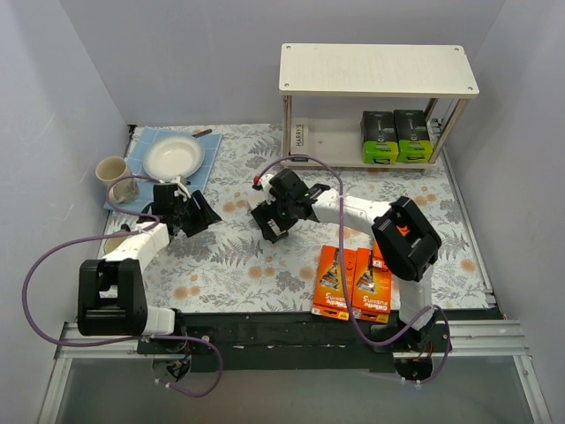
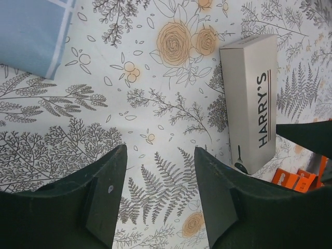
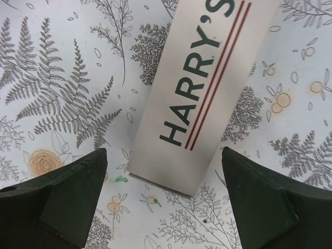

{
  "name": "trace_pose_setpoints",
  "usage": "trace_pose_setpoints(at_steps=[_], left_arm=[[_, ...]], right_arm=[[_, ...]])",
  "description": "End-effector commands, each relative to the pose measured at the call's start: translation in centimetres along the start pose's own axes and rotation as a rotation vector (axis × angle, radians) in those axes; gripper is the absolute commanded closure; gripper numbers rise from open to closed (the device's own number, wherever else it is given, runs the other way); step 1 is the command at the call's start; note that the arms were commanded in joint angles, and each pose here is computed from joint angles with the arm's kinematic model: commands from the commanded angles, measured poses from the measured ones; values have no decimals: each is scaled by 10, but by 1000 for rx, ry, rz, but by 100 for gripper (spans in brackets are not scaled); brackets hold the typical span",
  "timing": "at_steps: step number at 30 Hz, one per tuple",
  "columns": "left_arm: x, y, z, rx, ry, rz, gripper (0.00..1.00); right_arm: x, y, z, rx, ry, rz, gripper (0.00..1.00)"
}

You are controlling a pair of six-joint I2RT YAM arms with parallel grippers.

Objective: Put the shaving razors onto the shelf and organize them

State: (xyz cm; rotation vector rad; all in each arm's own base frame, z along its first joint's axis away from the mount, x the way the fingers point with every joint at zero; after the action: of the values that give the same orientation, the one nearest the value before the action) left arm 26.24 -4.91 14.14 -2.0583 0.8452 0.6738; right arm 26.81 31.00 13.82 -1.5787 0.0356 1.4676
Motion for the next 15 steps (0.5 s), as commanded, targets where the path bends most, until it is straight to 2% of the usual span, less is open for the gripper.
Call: trace_pose_setpoints(at_steps=[1,6,7,8,11,15], left_arm=[[-14,-4,6,-36,11,-41,46],[-19,-1,12,-71,12,-45,46],[-19,0,12,-72,16,-45,46],[-19,0,11,-72,21,-45,46],[-17,0,12,-78,24,-45,46],[-12,-3,12,-86,37,-36,46]], right_arm=[[14,-12,-1,-52,74,-24,2],[22,-9,-8,-48,139,1,9],[21,-10,-8,-51,145,-2,12],[19,-11,-8,-57,148,-6,20],[13,-13,-10,-67,189,-24,28],[-5,-20,-13,-100,242,-67,33]])
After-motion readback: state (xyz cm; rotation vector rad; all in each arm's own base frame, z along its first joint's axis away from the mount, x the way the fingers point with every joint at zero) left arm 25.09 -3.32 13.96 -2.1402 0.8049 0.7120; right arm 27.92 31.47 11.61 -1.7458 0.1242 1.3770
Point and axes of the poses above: each gripper's point midway between its finger pads, its own x axis out along the fingers, its own z axis along the line the jaws close on, y = z × x, the point moved 10 cm from there along -x, back along the fingers
